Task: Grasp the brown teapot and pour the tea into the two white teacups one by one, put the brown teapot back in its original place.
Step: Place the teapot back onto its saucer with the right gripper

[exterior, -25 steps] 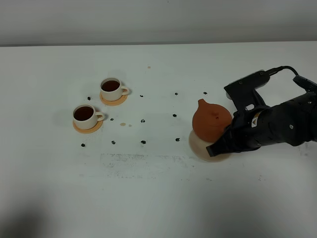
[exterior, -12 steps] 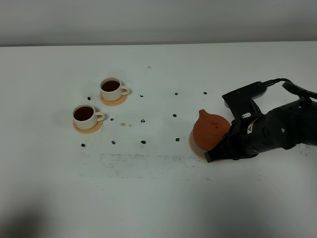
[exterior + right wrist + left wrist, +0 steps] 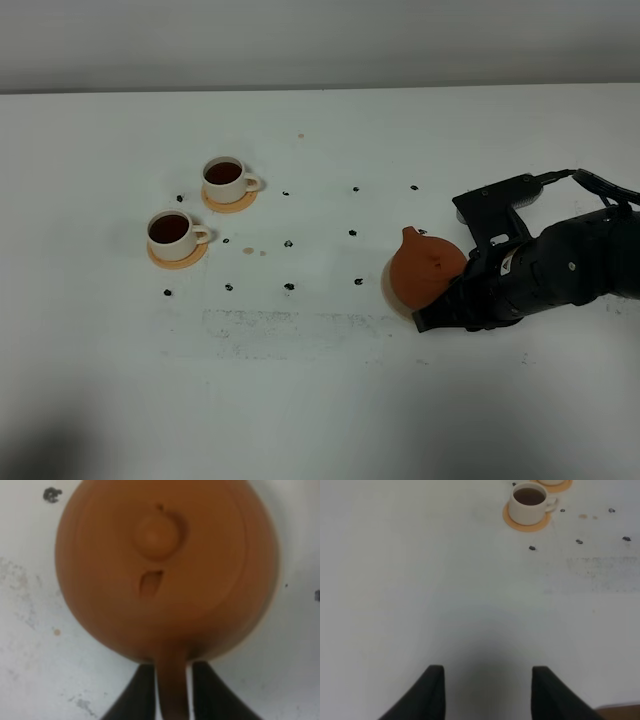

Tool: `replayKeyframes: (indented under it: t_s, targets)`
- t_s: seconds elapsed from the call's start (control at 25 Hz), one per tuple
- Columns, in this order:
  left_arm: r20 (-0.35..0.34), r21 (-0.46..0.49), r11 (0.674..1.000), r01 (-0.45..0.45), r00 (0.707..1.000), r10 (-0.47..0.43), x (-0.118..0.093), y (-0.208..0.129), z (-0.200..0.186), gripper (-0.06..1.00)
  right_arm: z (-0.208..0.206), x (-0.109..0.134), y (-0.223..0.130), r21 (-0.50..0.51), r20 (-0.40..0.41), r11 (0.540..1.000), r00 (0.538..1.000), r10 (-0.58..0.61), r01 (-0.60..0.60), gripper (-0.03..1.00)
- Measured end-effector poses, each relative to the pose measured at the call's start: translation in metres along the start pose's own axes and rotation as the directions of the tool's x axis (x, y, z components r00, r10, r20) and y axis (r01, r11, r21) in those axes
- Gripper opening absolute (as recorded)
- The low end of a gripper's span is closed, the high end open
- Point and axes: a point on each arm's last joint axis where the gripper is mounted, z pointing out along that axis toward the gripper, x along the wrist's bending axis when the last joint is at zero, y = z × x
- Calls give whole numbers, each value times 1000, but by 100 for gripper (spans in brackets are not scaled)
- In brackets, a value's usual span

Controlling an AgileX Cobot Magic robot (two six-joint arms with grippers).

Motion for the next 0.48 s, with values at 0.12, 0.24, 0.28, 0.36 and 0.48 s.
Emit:
replayKeyframes:
  t_s: [0.12,0.24,0.28,0.36,0.48]
  targets:
    - [0,0,1000,0,1000,0,0,0,0,43,0,0,0,0,-2,1000,1000,8,-8,34]
    - [0,0,1000,0,1000,0,0,0,0,43,-3,0,1,-10,-3,1000,1000,7,-7,42]
    - [0,0,1000,0,1000,0,0,0,0,43,-5,1,2,-17,-4,1000,1000,7,-7,43]
    - [0,0,1000,0,1000,0,0,0,0,43,-13,1,4,-37,-7,999,1000,4,-5,44]
    - [0,0,1000,0,1000,0,0,0,0,43,-28,2,6,-65,-9,998,1000,-13,12,44]
